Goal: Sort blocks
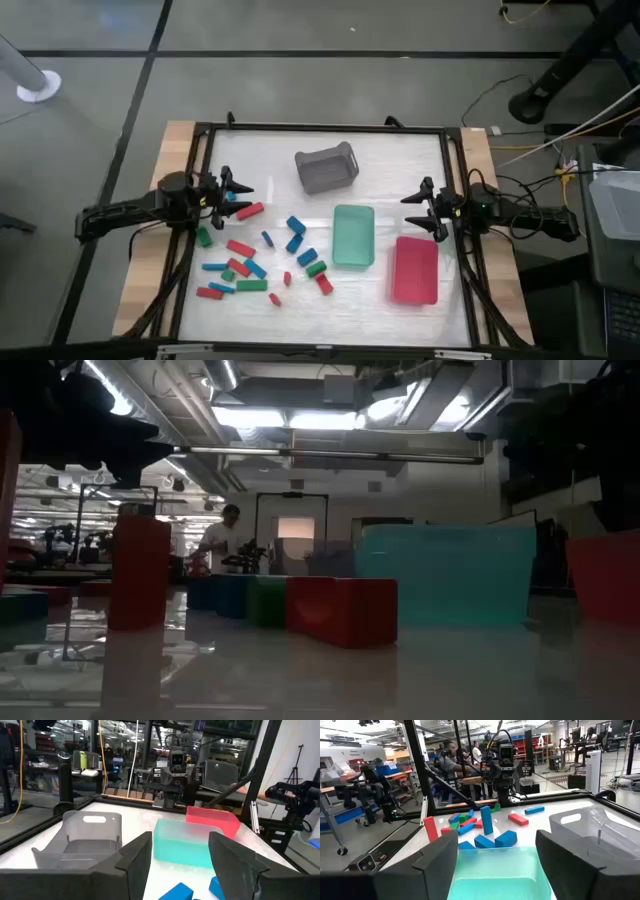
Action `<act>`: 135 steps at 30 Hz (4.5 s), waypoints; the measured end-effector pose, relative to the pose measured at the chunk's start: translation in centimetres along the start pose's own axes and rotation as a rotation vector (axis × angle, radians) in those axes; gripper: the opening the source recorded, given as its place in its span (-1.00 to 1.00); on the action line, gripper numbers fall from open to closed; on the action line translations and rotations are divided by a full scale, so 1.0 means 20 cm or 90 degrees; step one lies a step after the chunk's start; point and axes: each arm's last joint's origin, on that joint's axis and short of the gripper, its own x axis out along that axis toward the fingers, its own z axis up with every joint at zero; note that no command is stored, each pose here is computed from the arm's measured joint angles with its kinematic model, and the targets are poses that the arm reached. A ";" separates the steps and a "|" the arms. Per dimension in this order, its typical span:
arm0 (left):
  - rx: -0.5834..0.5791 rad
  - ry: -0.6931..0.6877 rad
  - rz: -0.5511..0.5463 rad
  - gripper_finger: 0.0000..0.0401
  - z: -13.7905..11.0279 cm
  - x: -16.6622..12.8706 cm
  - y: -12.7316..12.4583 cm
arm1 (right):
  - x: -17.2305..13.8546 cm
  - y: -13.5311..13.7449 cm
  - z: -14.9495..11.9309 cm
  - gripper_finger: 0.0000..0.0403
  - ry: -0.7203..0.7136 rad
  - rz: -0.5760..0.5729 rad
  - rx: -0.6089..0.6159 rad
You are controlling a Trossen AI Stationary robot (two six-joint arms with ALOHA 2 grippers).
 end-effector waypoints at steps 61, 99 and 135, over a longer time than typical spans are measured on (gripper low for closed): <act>0.000 0.000 0.000 -0.08 0.00 0.00 0.00 | 0.02 -0.01 0.13 0.32 -0.168 -0.079 0.082; 0.000 0.000 0.000 -0.08 0.00 0.00 0.00 | 1.41 -0.01 0.27 0.32 0.446 0.198 -0.239; -0.001 0.005 0.001 -0.08 0.00 0.00 0.00 | 1.75 0.10 0.01 0.32 0.544 0.197 -0.136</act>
